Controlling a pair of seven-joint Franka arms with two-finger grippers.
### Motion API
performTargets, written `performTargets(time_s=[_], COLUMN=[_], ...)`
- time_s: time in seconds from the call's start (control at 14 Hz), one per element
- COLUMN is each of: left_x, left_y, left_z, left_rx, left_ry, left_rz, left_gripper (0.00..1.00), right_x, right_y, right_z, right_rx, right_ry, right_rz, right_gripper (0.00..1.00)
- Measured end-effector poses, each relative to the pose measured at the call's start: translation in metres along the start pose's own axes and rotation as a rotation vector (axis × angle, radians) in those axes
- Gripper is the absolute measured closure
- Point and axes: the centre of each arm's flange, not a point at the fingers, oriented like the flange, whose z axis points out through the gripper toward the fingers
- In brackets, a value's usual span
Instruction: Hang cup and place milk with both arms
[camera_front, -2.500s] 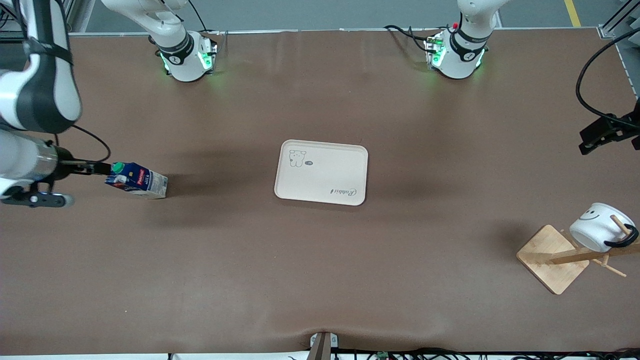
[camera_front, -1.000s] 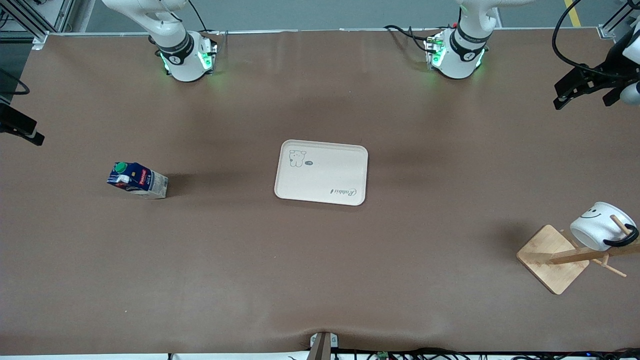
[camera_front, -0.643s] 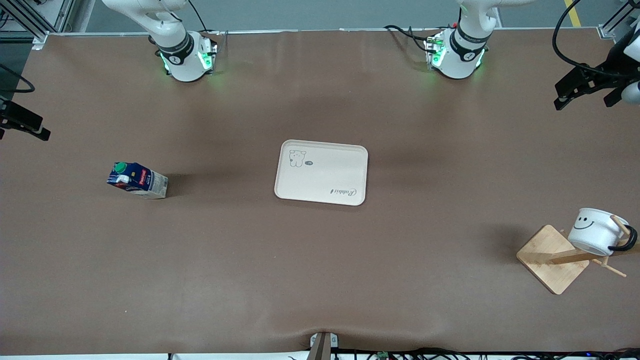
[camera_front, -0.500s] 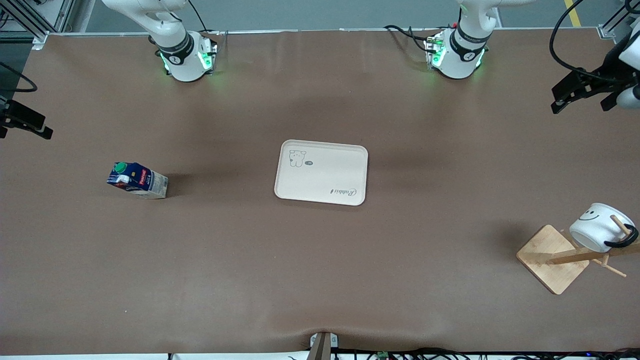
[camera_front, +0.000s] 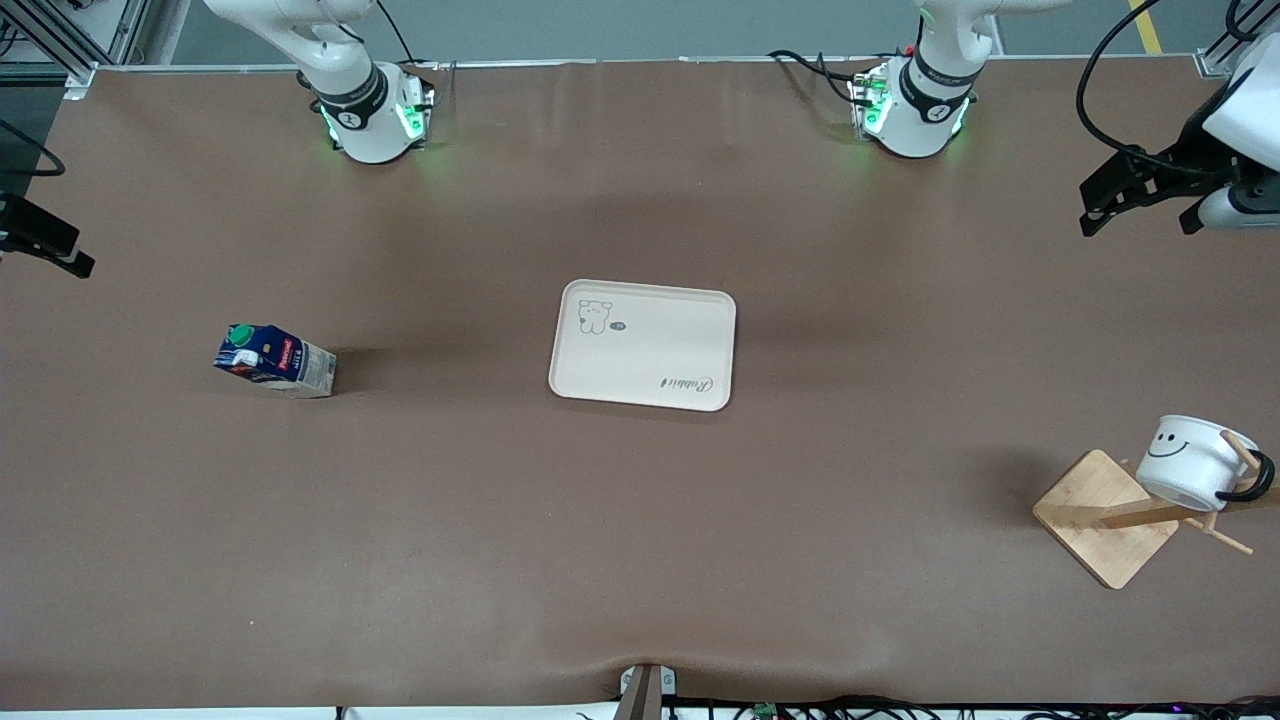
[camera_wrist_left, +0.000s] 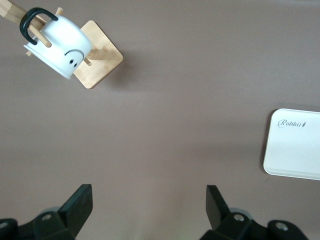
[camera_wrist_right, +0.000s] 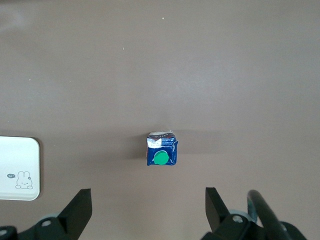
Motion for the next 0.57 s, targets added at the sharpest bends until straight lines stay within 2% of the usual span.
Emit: performTargets(time_s=[0.21,0.57], left_x=[0.0005,0.0039], left_y=[-0.001,-0.0012], left_z=[0.0006,0.0066], left_rx=[0.0,0.0], left_ry=[-0.001,-0.012], left_rz=[-0.003,-0.003], left_gripper=[0.0,0.0], right_x=[-0.0001,-0.0002], right_y=[0.0026,0.0028], right_z=[0.0,0.0], right_rx=[-0.029,-0.031], right_ry=[-0.001,-0.002], right_rz=[0.0,0.0], right_gripper=[0.0,0.0])
